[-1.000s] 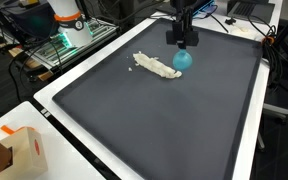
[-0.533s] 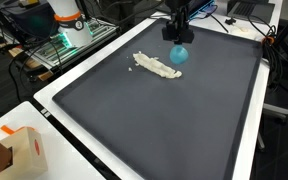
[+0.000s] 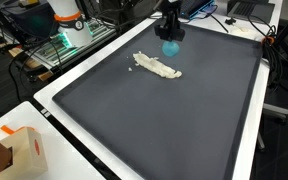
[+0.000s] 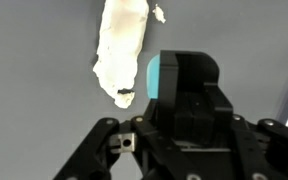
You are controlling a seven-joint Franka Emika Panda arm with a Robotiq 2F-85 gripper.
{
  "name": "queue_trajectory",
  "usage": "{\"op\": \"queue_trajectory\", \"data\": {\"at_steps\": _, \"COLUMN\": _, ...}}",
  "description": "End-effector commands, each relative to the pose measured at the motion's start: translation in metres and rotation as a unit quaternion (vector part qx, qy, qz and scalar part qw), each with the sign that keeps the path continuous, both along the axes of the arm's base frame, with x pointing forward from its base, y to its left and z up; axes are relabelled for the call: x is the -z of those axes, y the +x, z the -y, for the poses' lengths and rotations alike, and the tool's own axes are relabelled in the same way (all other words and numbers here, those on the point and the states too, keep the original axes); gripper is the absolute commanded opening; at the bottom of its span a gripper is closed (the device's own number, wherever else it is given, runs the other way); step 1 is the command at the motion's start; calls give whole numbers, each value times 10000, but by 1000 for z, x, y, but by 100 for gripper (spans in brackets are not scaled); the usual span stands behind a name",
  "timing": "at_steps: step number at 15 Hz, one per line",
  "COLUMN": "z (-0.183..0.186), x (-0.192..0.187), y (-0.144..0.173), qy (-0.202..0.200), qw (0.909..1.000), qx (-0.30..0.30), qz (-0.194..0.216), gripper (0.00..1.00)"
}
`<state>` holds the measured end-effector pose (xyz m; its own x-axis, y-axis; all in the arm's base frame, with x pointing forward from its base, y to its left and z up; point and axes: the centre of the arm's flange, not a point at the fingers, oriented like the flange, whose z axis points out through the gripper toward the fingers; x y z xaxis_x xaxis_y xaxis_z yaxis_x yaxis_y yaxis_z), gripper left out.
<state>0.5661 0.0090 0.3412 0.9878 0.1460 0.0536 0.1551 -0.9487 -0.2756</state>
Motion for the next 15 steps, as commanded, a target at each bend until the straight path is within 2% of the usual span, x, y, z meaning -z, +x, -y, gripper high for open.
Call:
{"op": "queue_trajectory", "data": {"at_steps": 1, "z": 12, "x": -4, "y": -5, "qy": 401, "qw": 9988, "qx": -80, "qz": -256, "gripper": 25}}
{"op": "queue_trajectory", "data": {"at_steps": 5, "z": 19, "x": -1, "y": -7, "qy": 627, "qw": 9965, "qx": -111, "qz": -534, "gripper": 25}}
{"op": "queue_trajectory", "data": {"at_steps": 15, "z": 31, "x": 15, "y": -18, "qy": 890, "qw": 9890, "qx": -151, "qz": -1173, "gripper": 25}}
